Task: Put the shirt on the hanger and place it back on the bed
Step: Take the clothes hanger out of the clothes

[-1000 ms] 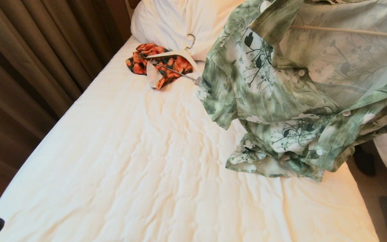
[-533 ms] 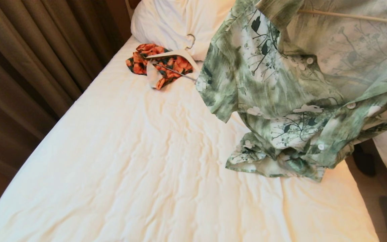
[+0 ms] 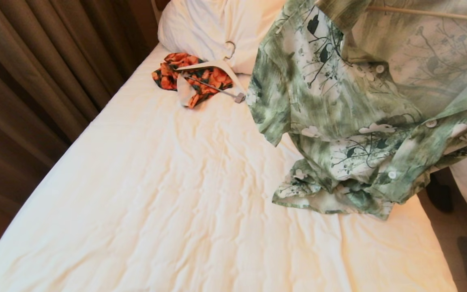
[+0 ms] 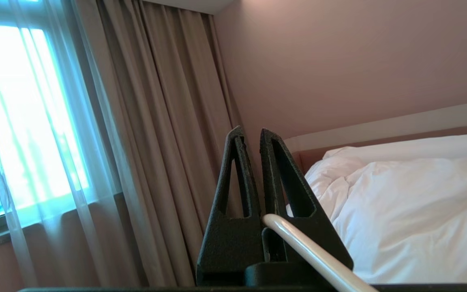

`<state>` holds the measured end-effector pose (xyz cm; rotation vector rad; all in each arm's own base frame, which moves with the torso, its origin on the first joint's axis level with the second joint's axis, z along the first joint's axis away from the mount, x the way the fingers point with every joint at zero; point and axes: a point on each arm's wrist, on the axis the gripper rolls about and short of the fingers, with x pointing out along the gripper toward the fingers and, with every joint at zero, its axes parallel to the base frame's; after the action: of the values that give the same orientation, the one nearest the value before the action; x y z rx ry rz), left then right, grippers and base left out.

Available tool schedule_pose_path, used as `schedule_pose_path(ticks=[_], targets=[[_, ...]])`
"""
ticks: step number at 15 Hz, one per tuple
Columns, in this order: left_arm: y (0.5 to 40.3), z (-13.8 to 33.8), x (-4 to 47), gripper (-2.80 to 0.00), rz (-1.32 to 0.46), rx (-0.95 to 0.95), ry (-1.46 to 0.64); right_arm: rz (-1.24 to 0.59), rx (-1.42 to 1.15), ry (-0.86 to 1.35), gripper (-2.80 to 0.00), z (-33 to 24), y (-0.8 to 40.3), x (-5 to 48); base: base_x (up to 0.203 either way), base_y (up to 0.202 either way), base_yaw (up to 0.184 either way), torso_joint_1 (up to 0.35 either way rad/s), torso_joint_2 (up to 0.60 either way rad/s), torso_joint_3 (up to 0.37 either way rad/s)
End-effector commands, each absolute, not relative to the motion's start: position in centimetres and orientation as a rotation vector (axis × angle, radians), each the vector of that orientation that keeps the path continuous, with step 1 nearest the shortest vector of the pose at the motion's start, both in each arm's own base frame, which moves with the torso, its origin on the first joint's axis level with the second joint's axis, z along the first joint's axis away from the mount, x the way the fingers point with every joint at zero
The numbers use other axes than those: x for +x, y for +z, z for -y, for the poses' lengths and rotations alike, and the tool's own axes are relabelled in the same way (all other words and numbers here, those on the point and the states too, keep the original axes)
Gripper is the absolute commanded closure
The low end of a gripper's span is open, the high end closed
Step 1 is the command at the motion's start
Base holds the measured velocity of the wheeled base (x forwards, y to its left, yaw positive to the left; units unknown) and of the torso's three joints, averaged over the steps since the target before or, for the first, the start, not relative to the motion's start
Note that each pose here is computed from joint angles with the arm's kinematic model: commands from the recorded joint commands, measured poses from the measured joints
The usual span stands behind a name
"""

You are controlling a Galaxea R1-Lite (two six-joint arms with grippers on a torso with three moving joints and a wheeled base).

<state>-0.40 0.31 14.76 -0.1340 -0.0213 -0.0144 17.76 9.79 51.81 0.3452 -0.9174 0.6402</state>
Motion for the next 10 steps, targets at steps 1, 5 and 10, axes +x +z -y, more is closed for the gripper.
schedule_pose_path(ticks=[1,5,10], targets=[[14.9,-0.3,-0.4,0.0,0.023,-0.135,-0.014,0.923,0.345,0.641,0.0,-9.7,51.9,17.6,0.0,0.0,0.0,0.0,0.0,0.0],[15.3,-0.3,-0.4,0.0,0.042,-0.134,-0.014,0.824,0.335,0.627,0.0,-10.0,51.1,18.7,0.0,0.0,0.0,0.0,0.0,0.0],[17.3,-0.3,-0.5,0.0,0.086,-0.141,0.038,0.739,0.32,0.638,0.0,-10.4,50.6,19.2,0.0,0.0,0.0,0.0,0.0,0.0]])
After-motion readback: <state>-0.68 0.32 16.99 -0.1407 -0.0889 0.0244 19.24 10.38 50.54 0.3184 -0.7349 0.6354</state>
